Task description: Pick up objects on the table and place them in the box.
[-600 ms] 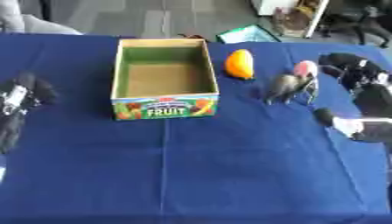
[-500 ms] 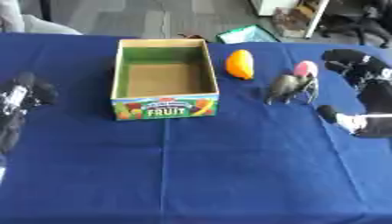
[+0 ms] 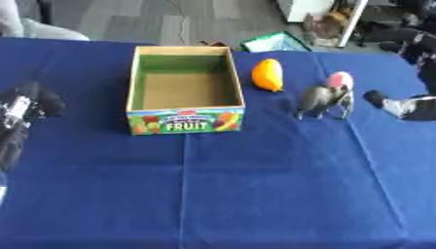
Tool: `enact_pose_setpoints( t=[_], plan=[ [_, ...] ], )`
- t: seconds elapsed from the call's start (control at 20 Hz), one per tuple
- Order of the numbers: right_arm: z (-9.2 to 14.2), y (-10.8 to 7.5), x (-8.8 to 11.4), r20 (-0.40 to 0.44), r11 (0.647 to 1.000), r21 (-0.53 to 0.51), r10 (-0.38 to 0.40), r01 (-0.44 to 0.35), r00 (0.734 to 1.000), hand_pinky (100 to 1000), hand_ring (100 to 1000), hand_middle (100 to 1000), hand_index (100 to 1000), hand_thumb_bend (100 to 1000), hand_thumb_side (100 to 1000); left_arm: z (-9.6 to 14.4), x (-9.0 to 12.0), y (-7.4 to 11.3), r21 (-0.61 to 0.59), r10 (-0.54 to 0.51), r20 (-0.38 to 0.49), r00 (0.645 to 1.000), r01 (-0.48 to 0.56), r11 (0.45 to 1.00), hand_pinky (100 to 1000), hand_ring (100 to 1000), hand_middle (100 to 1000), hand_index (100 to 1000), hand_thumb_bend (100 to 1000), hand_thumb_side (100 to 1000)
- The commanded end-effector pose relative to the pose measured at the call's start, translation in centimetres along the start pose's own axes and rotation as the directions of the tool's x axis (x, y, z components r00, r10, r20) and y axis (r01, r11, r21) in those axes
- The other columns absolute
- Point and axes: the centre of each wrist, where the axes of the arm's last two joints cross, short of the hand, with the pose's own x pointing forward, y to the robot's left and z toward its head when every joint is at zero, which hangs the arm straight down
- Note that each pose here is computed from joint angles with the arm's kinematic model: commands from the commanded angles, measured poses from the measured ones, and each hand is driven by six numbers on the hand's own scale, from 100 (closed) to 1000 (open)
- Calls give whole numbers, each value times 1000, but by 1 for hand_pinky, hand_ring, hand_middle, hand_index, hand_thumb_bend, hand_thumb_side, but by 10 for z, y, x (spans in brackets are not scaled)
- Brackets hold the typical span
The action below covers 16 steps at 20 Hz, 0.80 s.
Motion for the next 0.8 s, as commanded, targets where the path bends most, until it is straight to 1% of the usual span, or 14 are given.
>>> enact_pose_setpoints(
  t=[0.05,0.25,0.65,0.8],
  plan=[
    [-2,-22,-5,113,976,140,154,-169,982,919,949,830,912,455,152,-2,9,4,-12,-22,28,999,23,1000,644,623,565,586,252,601],
    [-18,-21,-10,123,955,196,203,-225,971,913,945,834,914,450,159,-2,9,3,-16,-20,27,999,20,1000,644,623,564,586,253,602],
    [-40,-3,-23,77,922,276,259,-270,963,907,942,839,918,444,167,-3,9,1,-24,-15,30,999,15,1000,644,623,564,587,252,602],
    [-45,4,-27,58,911,296,281,-285,958,906,942,838,918,444,169,-4,10,0,-28,-12,32,999,12,1000,643,623,564,587,251,603]
  ],
)
